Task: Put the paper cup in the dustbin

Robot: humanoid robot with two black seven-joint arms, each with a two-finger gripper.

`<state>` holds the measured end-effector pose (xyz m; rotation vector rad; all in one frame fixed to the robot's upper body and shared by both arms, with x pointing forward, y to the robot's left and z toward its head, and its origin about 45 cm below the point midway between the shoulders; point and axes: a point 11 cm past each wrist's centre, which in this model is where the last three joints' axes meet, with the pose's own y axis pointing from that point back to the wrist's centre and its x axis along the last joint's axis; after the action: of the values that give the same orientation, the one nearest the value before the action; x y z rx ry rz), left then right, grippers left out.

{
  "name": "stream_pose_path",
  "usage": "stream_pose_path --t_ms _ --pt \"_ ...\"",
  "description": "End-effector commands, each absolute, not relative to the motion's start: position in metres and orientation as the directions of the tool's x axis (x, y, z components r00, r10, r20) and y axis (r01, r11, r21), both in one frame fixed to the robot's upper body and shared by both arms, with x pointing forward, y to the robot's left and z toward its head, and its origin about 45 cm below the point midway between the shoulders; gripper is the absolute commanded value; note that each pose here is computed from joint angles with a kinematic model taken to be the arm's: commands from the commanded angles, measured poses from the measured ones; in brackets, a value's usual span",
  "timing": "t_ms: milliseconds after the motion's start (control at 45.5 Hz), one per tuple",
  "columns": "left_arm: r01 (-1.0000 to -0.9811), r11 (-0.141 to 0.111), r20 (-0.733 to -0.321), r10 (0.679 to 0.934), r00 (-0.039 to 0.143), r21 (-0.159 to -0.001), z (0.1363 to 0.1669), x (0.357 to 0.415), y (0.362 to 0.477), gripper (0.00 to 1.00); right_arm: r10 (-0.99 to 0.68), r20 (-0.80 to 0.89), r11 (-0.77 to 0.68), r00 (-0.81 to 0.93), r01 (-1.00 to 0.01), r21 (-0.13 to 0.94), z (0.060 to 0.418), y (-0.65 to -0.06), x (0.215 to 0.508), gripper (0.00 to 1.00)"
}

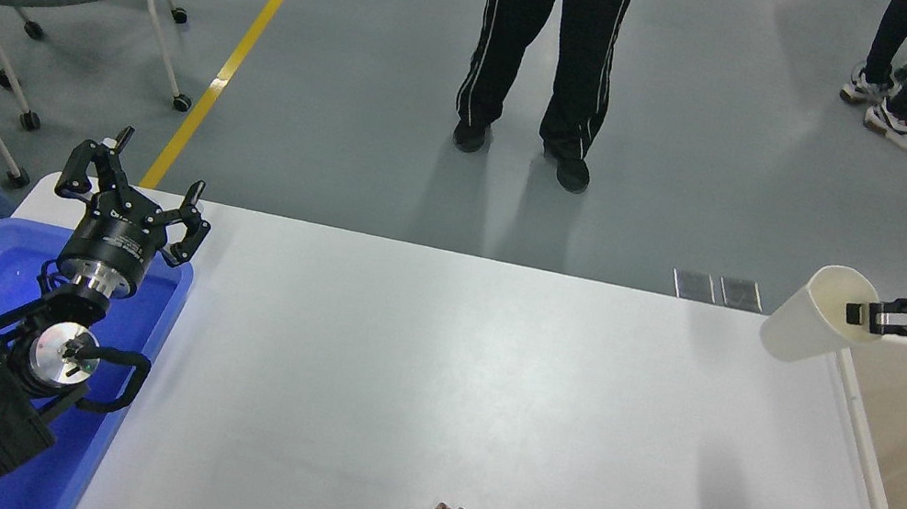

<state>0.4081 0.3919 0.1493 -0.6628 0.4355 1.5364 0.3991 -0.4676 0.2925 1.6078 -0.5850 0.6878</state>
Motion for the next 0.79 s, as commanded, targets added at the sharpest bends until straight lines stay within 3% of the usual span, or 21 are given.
stream_pose_path --t_ms 0,549,769 --pt "-0.9891 -0.085 -0.644 0.765 0.012 -0.120 0.1494 0.4081 0.392 1.00 -0.178 0.749 -0.020 0.639 -0.763 0.646 0.266 -0.526 0.389 0.00" --pt "-0.9893 -0.084 -0.643 0.766 0.013 -0.119 0.1492 0.4080 0.392 1.00 -0.440 0.805 0.250 0.397 -0.808 0.534 0.229 -0.606 0.360 0.00" --pt "-0.9891 -0.085 -0.644 0.765 0.012 -0.120 0.1494 0.4081 0.392 1.00 -0.604 0.774 0.363 0.189 -0.800 0.478 0.202 -0.623 0.343 0.00"
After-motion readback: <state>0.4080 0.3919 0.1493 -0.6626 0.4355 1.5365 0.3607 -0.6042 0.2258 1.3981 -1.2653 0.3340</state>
